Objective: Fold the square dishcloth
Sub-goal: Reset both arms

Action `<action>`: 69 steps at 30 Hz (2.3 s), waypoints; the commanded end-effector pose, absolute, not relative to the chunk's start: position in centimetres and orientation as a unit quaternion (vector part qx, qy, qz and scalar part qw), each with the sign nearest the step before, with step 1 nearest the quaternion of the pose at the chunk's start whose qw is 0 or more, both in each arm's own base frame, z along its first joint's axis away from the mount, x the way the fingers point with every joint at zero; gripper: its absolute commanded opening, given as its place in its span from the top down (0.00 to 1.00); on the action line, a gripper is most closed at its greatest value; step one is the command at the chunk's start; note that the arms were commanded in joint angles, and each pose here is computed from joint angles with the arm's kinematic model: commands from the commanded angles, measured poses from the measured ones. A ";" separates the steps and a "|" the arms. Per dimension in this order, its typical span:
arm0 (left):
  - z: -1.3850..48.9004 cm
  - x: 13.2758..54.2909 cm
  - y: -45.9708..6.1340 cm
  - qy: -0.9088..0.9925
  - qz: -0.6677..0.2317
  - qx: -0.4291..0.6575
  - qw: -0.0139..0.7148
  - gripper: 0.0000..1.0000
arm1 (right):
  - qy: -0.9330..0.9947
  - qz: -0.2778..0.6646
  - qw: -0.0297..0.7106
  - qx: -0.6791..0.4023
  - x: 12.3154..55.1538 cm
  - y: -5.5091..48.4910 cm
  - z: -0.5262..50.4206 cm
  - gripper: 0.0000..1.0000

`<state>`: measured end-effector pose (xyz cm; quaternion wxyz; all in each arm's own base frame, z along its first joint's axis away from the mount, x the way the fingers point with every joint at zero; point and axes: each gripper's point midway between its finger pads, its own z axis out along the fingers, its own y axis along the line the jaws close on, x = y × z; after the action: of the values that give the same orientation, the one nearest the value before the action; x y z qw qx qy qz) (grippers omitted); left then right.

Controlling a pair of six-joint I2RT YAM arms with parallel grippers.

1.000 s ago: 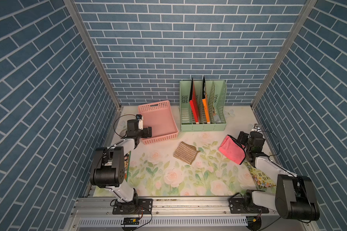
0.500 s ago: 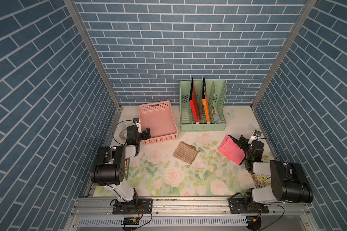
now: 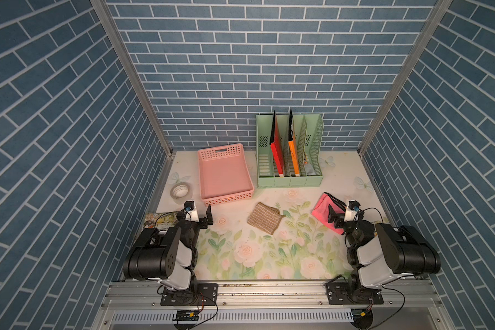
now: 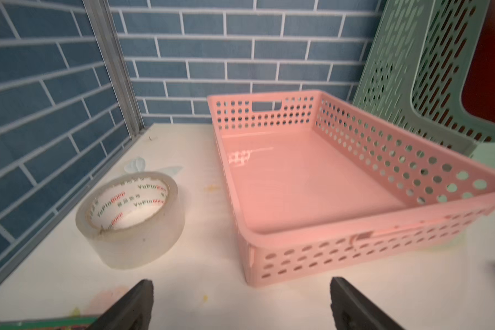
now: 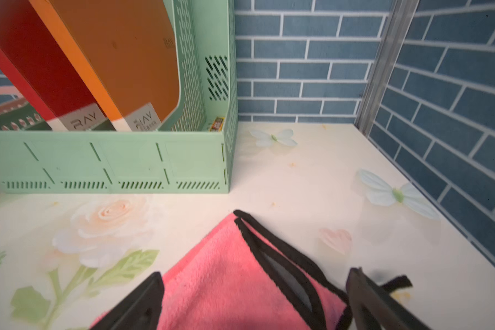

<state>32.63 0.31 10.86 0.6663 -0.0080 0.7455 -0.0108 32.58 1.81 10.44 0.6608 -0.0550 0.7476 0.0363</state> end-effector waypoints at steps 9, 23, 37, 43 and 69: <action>13.3 37.1 0.5 0.738 0.017 -0.015 0.674 0.00 | 0.748 -0.011 0.662 -0.050 37.3 1.4 12.5 0.00; 13.2 37.1 0.7 0.740 0.018 -0.019 0.672 0.00 | 0.747 -0.011 0.663 -0.050 37.3 1.4 12.6 0.01; 13.3 37.1 0.7 0.739 0.019 -0.020 0.673 0.00 | 0.747 -0.010 0.663 -0.050 37.3 1.5 12.6 0.00; 13.3 37.1 0.7 0.738 0.019 -0.021 0.674 0.00 | 0.747 -0.010 0.662 -0.050 37.3 1.4 12.5 0.00; 13.3 37.1 0.8 0.739 0.020 -0.021 0.673 0.00 | 0.702 -0.005 0.709 -0.066 34.4 2.0 14.4 0.00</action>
<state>37.18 0.74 13.36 0.6735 -0.0209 0.7387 0.0171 34.35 2.90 11.27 0.6629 -0.0874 0.7434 0.0176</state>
